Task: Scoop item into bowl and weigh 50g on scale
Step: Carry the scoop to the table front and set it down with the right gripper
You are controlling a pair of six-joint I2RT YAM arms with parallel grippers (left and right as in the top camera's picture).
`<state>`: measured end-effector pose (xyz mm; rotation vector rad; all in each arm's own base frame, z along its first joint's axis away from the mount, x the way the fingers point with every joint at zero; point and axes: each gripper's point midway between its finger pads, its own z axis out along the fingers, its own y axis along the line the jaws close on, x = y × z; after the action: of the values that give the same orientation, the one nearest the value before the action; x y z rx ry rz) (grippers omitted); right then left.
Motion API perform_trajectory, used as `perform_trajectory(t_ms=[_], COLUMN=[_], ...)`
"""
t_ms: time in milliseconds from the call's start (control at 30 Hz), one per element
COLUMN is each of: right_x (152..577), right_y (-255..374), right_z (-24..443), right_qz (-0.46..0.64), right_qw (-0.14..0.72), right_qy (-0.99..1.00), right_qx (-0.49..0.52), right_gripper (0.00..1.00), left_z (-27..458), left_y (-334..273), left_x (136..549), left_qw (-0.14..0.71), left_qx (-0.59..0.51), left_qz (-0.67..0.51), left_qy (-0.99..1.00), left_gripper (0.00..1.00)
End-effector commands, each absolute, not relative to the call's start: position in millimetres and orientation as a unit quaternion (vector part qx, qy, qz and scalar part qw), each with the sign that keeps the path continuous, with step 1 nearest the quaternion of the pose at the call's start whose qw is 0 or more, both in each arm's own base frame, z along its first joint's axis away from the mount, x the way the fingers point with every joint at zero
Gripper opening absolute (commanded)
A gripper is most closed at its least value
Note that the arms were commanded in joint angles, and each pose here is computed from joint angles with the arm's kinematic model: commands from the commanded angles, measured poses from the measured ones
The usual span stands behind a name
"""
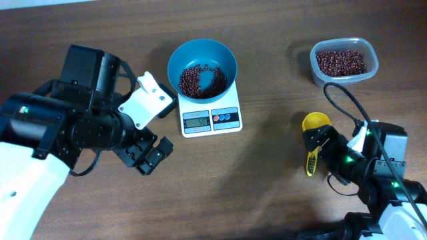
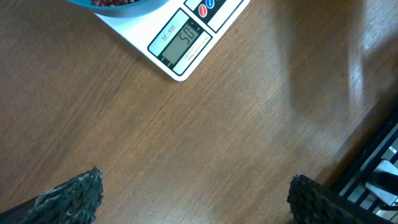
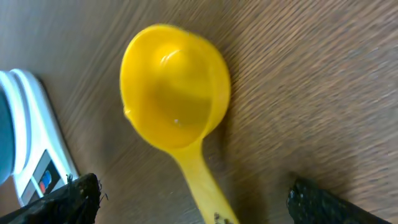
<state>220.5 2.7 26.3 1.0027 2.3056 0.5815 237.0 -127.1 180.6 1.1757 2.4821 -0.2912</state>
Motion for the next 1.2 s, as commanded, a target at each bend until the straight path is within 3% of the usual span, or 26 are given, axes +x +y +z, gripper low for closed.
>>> perform_trajectory(t_ms=[0,133,267,333,567,700,800,933,1167], right_x=[231.1,252.5,291.6,294.8,281.3,253.1,211.1,189.8,214.3], right_y=[-6.6,-11.0,6.8,11.1,46.9,64.8,55.0,48.2,49.3], right_z=[42.3,104.8,234.4,268.7,265.0,288.0,286.7,271.8,223.5], right_qz=[0.199,0.206,0.293,0.309,0.389,0.305,0.236,0.185,0.161], right_qw=[0.301,0.333,0.45,0.478,0.419,0.515,0.547,0.602,0.67], right_qy=[0.855,0.846,0.799,0.785,0.797,0.801,0.803,0.777,0.722], right_qx=[0.372,0.362,0.27,0.245,0.193,0.014,0.015,-0.012,-0.054], right_gripper=[0.99,0.99,0.99,0.99,0.99,0.99,0.99,0.99,0.99], left_z=[180.6,180.6,180.6,180.6,180.6,180.6,180.6,180.6,180.6], left_y=[-127.3,-127.3,-127.3,-127.4,-127.4,-127.3,-127.3,-127.3,-127.3], left_x=[237.7,237.7,237.7,237.7,237.7,237.7,237.7,237.7,237.7], left_qw=[0.19,0.19,0.19,0.19,0.19,0.19,0.19,0.19,0.19], left_qx=[0.424,0.424,0.424,0.424,0.424,0.424,0.424,0.424,0.424], left_qz=[-0.101,-0.101,-0.101,-0.101,-0.101,-0.101,-0.101,-0.101,-0.101], left_qy=[0.88,0.88,0.88,0.88,0.88,0.88,0.88,0.88,0.88], left_gripper=[0.99,0.99,0.99,0.99,0.99,0.99,0.99,0.99,0.99])
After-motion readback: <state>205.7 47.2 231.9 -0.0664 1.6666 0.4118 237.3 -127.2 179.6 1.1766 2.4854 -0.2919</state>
